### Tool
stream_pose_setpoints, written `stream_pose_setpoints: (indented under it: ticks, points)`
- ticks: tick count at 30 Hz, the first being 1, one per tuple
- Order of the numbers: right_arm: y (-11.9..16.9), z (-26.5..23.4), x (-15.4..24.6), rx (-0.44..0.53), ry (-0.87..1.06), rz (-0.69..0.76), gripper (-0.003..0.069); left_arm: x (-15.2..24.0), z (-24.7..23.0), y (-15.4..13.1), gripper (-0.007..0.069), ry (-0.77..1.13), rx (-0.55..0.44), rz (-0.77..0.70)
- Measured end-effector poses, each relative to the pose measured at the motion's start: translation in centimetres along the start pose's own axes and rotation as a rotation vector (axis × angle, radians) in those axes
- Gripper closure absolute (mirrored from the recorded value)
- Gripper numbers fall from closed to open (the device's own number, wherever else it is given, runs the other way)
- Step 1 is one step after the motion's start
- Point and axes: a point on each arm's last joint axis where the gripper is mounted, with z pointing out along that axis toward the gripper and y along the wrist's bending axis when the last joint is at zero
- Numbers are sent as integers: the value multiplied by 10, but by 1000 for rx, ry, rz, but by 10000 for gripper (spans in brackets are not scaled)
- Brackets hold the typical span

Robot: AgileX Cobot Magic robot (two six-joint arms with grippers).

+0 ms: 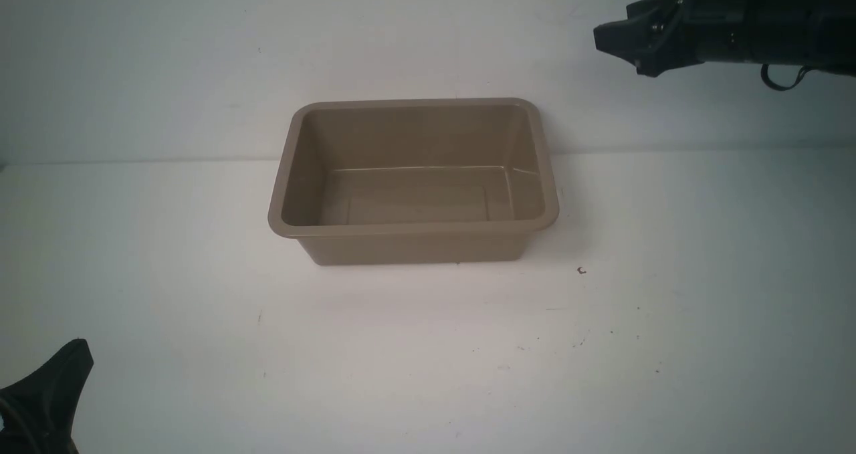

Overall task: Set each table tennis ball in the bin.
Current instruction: Use the right arm to clamp the table tennis ball closest to it

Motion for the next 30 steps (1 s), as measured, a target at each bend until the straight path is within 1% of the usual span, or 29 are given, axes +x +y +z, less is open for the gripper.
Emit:
stream_pose_setpoints:
  ticks: [14,20,22,23,24,29,30]
  points:
    - [0,-3,-4,10,-6,-9,250,0,0,0,42,0,0,0]
    - [0,-32,-38,140,-38,-127,250,0,0,0,42,0,0,0]
    - [1,-41,-48,169,-46,-156,250,0,0,0,42,0,0,0]
    - [2,-44,-50,175,-49,-162,250,0,0,0,42,0,0,0]
    - [5,-55,-62,202,-72,-167,250,0,0,0,42,0,0,0]
    - [10,-82,-88,284,-139,-137,250,0,0,0,42,0,0,0]
    - [12,-91,-97,315,-162,-141,250,0,0,0,42,0,0,0]
